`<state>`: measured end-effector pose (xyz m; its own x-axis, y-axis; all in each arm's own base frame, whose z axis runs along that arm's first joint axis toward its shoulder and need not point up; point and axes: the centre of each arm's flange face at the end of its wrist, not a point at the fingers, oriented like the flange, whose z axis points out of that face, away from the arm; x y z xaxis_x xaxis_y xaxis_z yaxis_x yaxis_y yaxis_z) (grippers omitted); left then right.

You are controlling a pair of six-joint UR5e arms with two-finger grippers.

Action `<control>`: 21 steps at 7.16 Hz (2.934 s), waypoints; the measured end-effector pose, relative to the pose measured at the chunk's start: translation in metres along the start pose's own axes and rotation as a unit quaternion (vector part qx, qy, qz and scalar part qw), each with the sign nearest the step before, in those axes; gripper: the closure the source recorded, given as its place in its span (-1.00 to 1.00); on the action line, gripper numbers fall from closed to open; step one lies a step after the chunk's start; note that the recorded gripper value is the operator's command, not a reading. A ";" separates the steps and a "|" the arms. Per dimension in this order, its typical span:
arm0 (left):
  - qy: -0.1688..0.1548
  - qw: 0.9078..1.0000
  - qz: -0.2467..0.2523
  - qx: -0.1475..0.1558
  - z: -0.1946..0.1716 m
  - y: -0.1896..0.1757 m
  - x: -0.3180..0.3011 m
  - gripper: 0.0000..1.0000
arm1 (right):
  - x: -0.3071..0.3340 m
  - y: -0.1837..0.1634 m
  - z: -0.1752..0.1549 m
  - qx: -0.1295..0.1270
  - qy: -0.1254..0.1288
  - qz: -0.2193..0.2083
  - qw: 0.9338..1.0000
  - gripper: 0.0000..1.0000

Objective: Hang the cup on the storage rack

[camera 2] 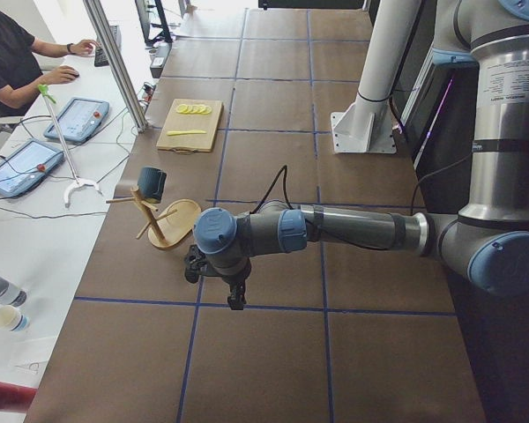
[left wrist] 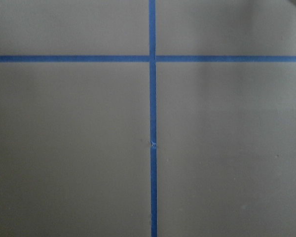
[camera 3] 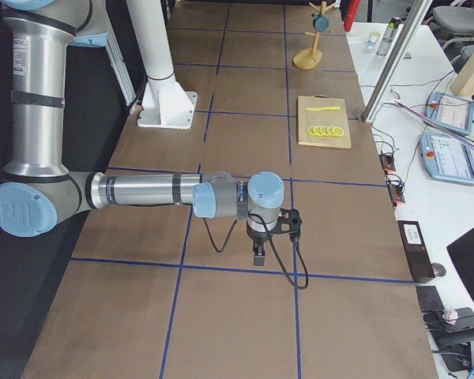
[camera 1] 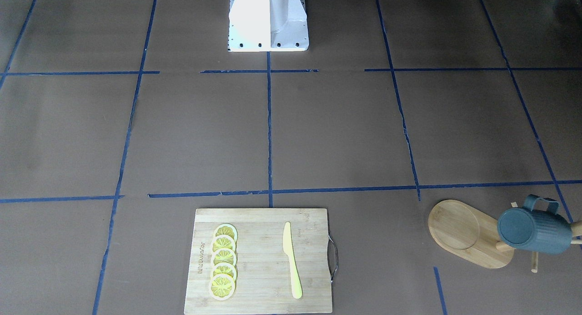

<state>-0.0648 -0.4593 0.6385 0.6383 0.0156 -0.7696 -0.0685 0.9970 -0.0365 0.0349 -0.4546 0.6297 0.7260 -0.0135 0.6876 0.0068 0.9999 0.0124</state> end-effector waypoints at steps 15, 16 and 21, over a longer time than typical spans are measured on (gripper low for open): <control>-0.068 0.997 0.028 0.012 -0.004 0.009 -0.005 -1.00 | 0.010 -0.002 0.015 -0.013 -0.013 -0.013 1.000 -1.00; -0.069 0.997 0.027 0.011 -0.004 0.013 -0.005 -1.00 | 0.008 -0.001 0.014 -0.012 -0.022 -0.016 1.000 -1.00; -0.067 0.997 0.025 0.009 -0.001 0.015 -0.006 -1.00 | 0.011 0.005 0.012 -0.010 -0.008 -0.019 1.000 -1.00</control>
<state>-0.0711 -0.4442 0.6421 0.7311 0.0751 -0.6781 -0.0904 0.9958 0.0127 0.0344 -0.4498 0.6460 0.7133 -0.0516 0.6989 0.0486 0.9985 0.0242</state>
